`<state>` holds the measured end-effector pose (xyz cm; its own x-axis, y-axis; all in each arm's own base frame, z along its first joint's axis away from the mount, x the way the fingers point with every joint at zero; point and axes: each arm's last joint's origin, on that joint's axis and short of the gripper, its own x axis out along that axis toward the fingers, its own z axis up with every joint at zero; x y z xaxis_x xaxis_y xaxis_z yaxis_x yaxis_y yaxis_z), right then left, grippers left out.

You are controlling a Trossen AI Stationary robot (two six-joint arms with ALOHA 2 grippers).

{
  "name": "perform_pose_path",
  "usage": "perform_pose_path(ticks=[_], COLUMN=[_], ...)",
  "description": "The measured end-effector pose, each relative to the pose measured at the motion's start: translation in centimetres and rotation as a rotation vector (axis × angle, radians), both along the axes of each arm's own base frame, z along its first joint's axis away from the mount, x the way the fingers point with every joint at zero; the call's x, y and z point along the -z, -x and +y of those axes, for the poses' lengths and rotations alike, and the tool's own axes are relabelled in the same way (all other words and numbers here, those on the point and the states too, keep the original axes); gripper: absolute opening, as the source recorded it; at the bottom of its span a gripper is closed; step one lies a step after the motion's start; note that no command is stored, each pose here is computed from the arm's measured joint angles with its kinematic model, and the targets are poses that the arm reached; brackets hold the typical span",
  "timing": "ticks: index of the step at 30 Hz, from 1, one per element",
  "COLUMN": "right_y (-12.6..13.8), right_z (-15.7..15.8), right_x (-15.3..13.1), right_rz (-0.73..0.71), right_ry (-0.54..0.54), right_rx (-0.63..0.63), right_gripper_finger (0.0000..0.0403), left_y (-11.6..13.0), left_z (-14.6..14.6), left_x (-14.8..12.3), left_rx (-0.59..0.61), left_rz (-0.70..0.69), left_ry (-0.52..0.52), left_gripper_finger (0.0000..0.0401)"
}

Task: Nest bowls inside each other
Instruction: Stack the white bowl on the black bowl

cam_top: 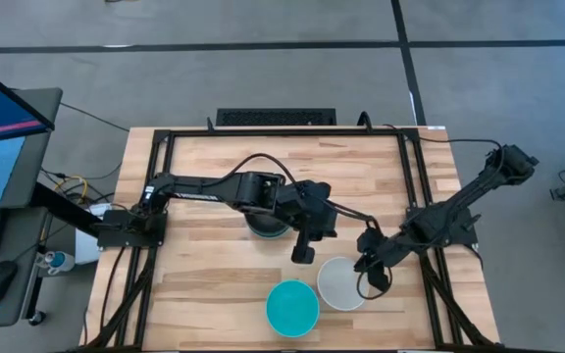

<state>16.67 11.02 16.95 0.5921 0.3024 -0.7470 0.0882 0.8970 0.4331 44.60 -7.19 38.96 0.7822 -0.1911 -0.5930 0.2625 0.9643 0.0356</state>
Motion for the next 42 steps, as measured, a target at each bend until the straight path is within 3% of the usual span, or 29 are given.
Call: perform_pose_path(ticks=[5, 11, 19, 42], right_y=[-0.5, -1.4, -1.0, -2.3], right_z=[0.4, 0.7, -0.1, 0.2], right_x=[-0.6, -2.8, -2.1, -0.3], right_rz=[0.043, -0.012, 0.102, 0.179], right_ry=[0.031, 0.090, 0.189, 0.171], right_rx=[0.007, 0.010, 0.029, 0.022], right_gripper_finger=[0.0070, 0.0070, 0.0070, 0.0070], left_y=[0.0, 0.0, 0.0, -0.1], left_z=[0.0, 0.1, 0.1, 1.2], left_x=[0.0, 0.0, 0.0, 0.1], left_rx=[0.010, 0.015, 0.015, -0.008], left_rz=[-0.003, -0.003, -0.001, 0.005], left_ry=[-0.014, -0.022, -0.025, -0.033], left_gripper_finger=[0.0006, 0.0006, 0.0006, 0.0006])
